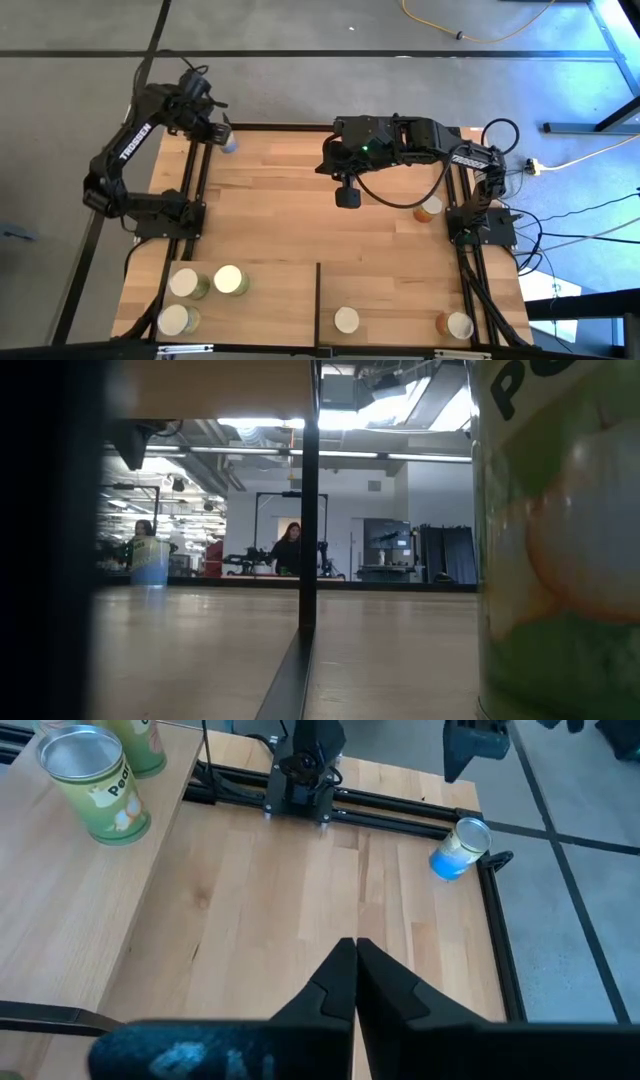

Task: Pick and place cans onto a shelf
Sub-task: Put the canned peas on the shelf

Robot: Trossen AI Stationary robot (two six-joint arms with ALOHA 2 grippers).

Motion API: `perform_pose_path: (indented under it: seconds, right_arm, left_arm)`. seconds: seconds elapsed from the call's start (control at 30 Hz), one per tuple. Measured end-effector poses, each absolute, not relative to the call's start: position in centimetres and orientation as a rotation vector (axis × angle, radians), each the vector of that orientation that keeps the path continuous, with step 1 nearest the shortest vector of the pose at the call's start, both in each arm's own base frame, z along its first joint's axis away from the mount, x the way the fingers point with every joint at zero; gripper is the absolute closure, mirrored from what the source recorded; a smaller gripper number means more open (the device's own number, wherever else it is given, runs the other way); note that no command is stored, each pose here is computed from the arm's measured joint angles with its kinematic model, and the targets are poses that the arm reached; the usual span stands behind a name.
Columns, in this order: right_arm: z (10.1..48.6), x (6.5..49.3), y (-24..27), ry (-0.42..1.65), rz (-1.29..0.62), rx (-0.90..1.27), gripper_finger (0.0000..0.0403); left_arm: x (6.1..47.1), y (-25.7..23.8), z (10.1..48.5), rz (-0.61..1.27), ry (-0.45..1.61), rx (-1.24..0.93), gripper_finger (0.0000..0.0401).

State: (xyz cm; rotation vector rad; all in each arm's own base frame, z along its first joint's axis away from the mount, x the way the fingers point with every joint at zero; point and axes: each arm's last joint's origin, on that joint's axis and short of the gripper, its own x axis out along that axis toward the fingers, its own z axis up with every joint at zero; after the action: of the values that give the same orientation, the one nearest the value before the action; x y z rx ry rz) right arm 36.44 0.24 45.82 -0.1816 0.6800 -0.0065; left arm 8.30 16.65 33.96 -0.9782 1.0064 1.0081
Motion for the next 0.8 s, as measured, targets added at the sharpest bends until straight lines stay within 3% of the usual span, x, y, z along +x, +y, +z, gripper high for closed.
perform_pose_path:
  seconds: [0.2,0.5,0.8]
  right_arm:
    - [45.8,36.4,0.2,0.68,-0.006,-0.182,0.0393]
    - [45.8,36.4,0.2,0.679,-0.006,-0.181,0.0393]
    - [45.8,36.4,0.2,0.679,-0.006,-0.181,0.0393]
  left_arm:
    - [9.2,16.7,32.6,1.06,1.049,-1.024,0.036]
    - [11.1,15.8,30.2,0.936,1.138,-0.947,0.0361]
    - [12.0,15.4,30.0,0.875,1.148,-0.881,0.0397]
